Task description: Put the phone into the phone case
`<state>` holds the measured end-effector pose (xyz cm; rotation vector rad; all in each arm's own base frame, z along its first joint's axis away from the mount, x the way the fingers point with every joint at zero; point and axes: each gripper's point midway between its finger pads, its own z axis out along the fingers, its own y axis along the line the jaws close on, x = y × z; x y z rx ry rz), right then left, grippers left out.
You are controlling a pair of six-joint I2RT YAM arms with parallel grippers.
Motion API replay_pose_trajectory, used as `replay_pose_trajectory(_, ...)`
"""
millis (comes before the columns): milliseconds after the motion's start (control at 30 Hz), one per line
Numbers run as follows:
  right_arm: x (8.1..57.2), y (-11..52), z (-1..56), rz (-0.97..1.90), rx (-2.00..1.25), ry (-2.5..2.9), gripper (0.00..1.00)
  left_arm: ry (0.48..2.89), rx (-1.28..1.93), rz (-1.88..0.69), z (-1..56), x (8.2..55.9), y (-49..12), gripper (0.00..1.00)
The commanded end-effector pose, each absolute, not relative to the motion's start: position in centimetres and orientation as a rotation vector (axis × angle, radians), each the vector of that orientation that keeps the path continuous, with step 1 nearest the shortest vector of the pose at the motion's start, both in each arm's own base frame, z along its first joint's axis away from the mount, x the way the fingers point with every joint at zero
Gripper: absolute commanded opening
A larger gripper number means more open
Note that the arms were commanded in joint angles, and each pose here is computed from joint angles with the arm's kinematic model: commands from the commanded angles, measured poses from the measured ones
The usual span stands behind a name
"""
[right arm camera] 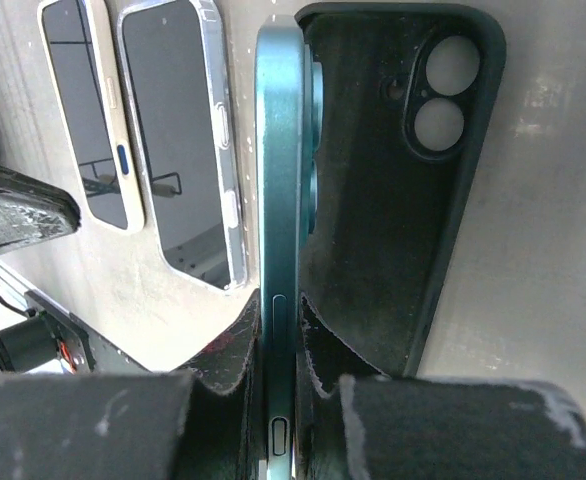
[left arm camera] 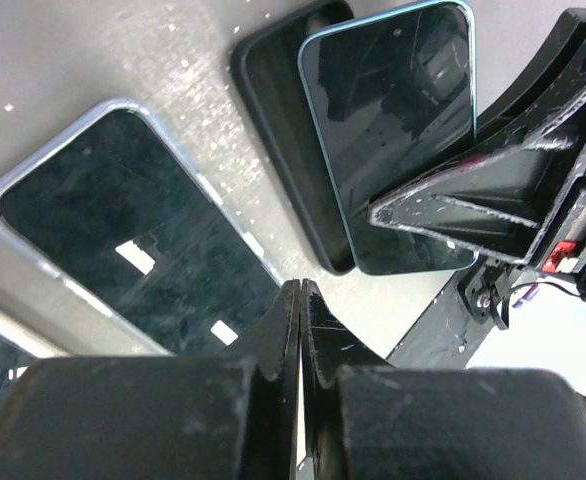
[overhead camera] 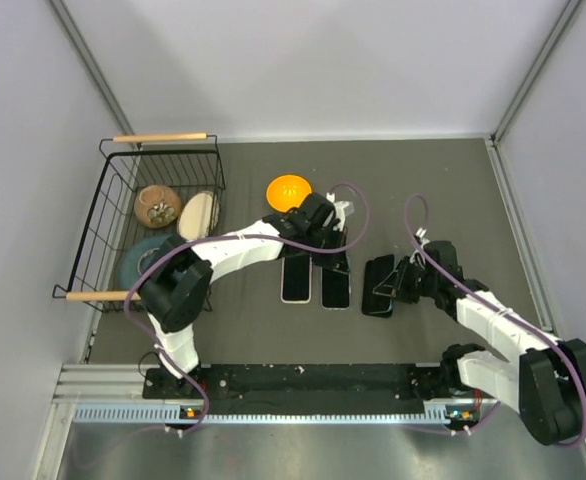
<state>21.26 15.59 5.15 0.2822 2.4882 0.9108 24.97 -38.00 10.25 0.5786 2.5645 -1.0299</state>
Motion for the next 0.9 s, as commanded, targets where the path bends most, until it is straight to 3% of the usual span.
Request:
replay_pose_trajectory(0,22.5,16.1,6.3,0.965,0.274,2.416,0.06,2.454,0.603,-1.102,11.2,25.9,-41.3,0.0)
replay_pose_trajectory(267,22.2,16.5,5.3,1.033,0.308,2.446,0.08,2.511,0.583,-1.07,8.3,25.8,-42.2,0.0)
replay_pose_trajectory(500,22.7,16.3,4.6,1.077,0.333,2.449,0.22,2.574,0.566,-1.065,6.2,24.9,-41.9,0.0)
replay_pose_trajectory(867,23.5,15.0,5.5,1.044,0.33,2.435,0.32,2.597,0.562,-1.053,5.0,24.7,-42.1,0.0)
